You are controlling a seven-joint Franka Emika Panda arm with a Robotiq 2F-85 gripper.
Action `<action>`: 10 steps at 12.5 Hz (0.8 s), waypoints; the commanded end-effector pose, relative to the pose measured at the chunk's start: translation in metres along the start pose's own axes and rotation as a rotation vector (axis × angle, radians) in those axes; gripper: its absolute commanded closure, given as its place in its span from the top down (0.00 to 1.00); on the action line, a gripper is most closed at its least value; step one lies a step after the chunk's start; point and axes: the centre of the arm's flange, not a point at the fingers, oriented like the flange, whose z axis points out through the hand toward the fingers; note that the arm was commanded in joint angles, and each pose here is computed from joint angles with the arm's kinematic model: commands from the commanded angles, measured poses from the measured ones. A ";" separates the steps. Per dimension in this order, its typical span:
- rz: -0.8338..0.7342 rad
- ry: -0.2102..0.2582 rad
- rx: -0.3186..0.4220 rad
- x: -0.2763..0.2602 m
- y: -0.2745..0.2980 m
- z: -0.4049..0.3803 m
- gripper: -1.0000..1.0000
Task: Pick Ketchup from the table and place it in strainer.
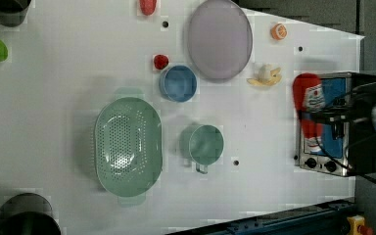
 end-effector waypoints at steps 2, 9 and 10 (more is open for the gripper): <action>0.030 -0.061 0.027 0.003 -0.040 -0.032 0.59; 0.199 -0.073 0.053 0.010 -0.200 -0.033 0.59; 0.214 -0.069 0.058 0.011 -0.223 -0.028 0.59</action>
